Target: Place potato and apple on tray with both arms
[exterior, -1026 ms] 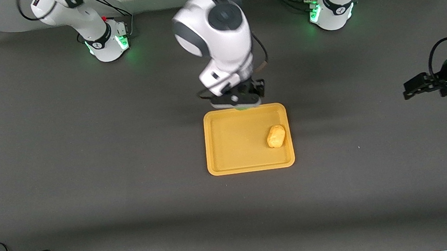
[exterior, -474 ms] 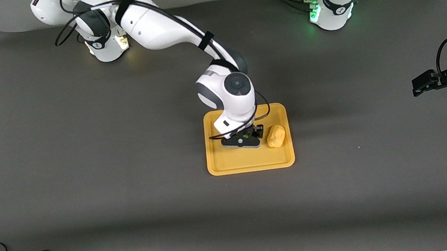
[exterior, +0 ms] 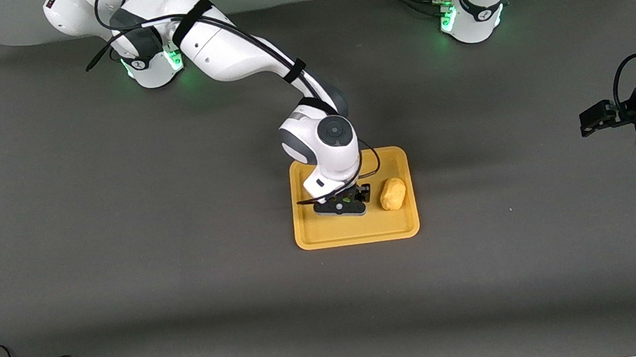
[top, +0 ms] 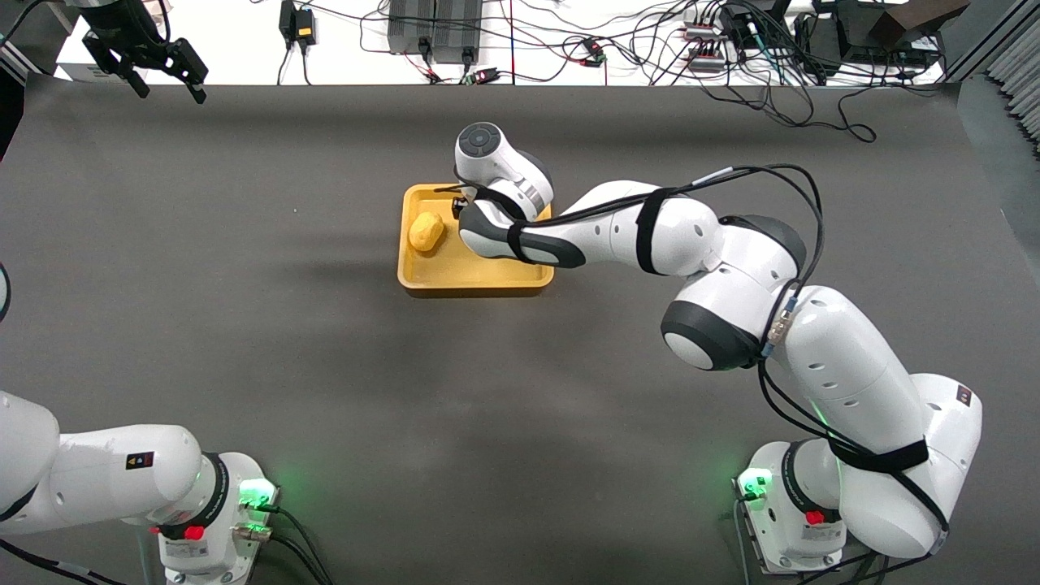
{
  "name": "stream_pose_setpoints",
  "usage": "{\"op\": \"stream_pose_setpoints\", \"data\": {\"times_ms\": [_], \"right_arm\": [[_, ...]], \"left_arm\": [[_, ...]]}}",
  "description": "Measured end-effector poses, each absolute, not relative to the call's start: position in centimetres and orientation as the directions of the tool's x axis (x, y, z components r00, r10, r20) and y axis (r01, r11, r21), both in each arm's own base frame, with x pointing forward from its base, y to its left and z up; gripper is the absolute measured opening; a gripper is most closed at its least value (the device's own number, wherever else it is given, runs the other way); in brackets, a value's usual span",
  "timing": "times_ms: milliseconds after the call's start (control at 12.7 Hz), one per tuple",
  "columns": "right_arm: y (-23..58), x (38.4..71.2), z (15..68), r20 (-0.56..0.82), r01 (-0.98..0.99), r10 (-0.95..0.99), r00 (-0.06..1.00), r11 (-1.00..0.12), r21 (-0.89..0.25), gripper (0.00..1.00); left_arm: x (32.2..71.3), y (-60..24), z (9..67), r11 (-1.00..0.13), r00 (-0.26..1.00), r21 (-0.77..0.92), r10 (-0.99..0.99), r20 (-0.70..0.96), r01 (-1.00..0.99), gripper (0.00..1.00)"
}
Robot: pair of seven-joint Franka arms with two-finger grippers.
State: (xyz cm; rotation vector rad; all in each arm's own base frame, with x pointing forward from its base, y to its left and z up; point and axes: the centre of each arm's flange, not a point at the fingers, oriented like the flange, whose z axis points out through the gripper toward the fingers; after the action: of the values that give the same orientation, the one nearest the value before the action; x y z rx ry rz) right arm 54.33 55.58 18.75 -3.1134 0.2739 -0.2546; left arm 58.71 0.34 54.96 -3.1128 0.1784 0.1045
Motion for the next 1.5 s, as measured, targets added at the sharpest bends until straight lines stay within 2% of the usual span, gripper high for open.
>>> {"op": "stream_pose_setpoints", "data": {"times_ms": [79, 237, 553, 711, 868, 1105, 1342, 1500], "right_arm": [[55.6, 54.7, 19.8, 0.167, -0.176, -0.178, 0.970, -0.984, -0.027, 1.00], [55.7, 55.2, 25.5, 0.162, -0.191, -0.192, 0.968, -0.981, -0.021, 1.00], [53.3, 53.1, 44.8, 0.128, -0.225, -0.224, 0.966, -0.974, -0.005, 1.00], [50.7, 51.5, 50.8, 0.100, -0.220, -0.217, 0.971, -0.975, 0.022, 1.00], [45.3, 52.6, 53.6, 0.061, -0.186, -0.182, 0.981, -0.980, 0.068, 1.00], [29.8, 57.2, 55.9, -0.007, -0.144, -0.145, 0.989, -0.987, 0.067, 1.00], [14.9, 57.5, 58.6, -0.031, -0.127, -0.128, 0.991, -0.991, 0.040, 1.00], [8.0, 57.2, 58.6, -0.047, -0.116, -0.117, 0.992, -0.993, 0.034, 1.00]], "left_arm": [[58.7, 0.3, 54.7, -0.993, 0.991, -0.017, -0.113, -0.074, -0.115, 1.00], [58.5, 0.3, 54.1, -0.993, 0.990, -0.015, -0.113, -0.086, -0.115, 1.00], [58.4, 0.3, 53.7, -0.993, 0.989, -0.013, -0.113, -0.094, -0.115, 1.00], [58.4, 0.3, 53.7, -0.993, 0.989, -0.013, -0.113, -0.095, -0.114, 1.00], [58.4, 0.2, 53.6, -0.993, 0.989, -0.013, -0.112, -0.096, -0.114, 1.00], [58.4, 0.1, 53.6, -0.993, 0.989, -0.012, -0.112, -0.096, -0.114, 1.00], [58.4, 0.1, 53.6, -0.993, 0.989, -0.012, -0.112, -0.097, -0.114, 1.00], [58.4, 0.1, 53.6, -0.993, 0.989, -0.012, -0.112, -0.096, -0.114, 1.00]]}}
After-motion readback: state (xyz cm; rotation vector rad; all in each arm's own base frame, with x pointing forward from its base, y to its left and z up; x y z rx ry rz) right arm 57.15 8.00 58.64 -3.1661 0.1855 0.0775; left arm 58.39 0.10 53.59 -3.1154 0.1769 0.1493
